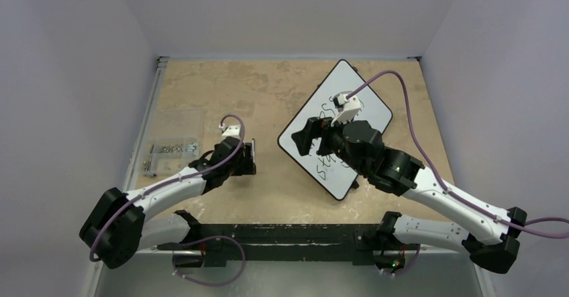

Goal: Write a sentence on the whiteboard
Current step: Put down the whiteboard marker at the center of the board, then reset both arms

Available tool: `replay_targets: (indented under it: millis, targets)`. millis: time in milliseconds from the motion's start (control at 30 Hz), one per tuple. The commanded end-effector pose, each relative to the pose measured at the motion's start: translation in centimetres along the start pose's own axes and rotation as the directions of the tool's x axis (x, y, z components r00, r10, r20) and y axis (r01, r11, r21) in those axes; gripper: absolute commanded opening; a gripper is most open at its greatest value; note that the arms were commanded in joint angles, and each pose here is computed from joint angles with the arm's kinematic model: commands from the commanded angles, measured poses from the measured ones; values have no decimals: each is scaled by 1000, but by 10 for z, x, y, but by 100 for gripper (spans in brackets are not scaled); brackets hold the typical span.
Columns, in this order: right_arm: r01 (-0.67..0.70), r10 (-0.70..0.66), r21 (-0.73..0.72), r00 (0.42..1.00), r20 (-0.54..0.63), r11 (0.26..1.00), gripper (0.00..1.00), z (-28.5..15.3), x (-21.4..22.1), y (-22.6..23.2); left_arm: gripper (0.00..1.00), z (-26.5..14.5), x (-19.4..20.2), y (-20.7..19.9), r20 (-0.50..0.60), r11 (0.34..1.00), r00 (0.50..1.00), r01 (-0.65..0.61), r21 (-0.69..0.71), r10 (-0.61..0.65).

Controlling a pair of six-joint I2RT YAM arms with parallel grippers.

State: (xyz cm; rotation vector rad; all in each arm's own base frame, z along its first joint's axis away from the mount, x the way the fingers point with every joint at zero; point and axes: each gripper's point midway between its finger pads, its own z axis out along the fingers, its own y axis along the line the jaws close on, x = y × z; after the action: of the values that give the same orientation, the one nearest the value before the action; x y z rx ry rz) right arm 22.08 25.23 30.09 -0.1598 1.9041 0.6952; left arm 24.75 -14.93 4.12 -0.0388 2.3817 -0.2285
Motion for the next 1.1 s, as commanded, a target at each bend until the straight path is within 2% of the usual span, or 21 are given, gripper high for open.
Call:
replay_targets:
  millis: [0,67,233,333,400,467,600,700,767,900,1067]
  targets:
    - [6,-7,23,999,39,1000,99,-1,-9,-4,73,-31,-39,-11,110,997,993,41,61,-48]
    - [17,-19,25,999,48,1000,99,-1,-12,-4,77,-51,-58,-12,144,996,987,56,70,-65]
    - [50,-50,5,994,92,999,99,-7,-24,-2,76,-105,-92,8,165,994,983,97,-56,-87]
    - [45,-38,-48,988,147,998,99,-16,-34,4,75,-139,-118,14,183,995,983,20,-98,-2]
    - [45,-33,-64,983,179,997,99,-23,-39,3,81,-161,-142,19,239,992,971,0,-124,30]
    - [39,-26,-59,978,207,998,99,-27,-43,-1,87,-185,-160,28,297,986,955,58,-156,-9]
    - [11,-5,-25,969,247,1000,99,-32,-46,-12,93,-217,-189,23,400,994,914,-24,-106,65]
    - [-7,12,-23,967,255,1000,99,-37,-42,-18,100,-223,-190,13,429,989,892,-137,-46,144]
    - [-16,24,-33,963,267,999,99,-41,-37,-22,100,-224,-186,12,435,982,882,-187,-34,183]
    - [-77,71,8,954,290,997,99,-44,-17,-46,100,-219,-180,43,459,983,875,-86,-159,151]
    - [-144,111,96,951,288,985,99,-48,13,-80,100,-220,-171,53,488,980,856,-97,-172,171]
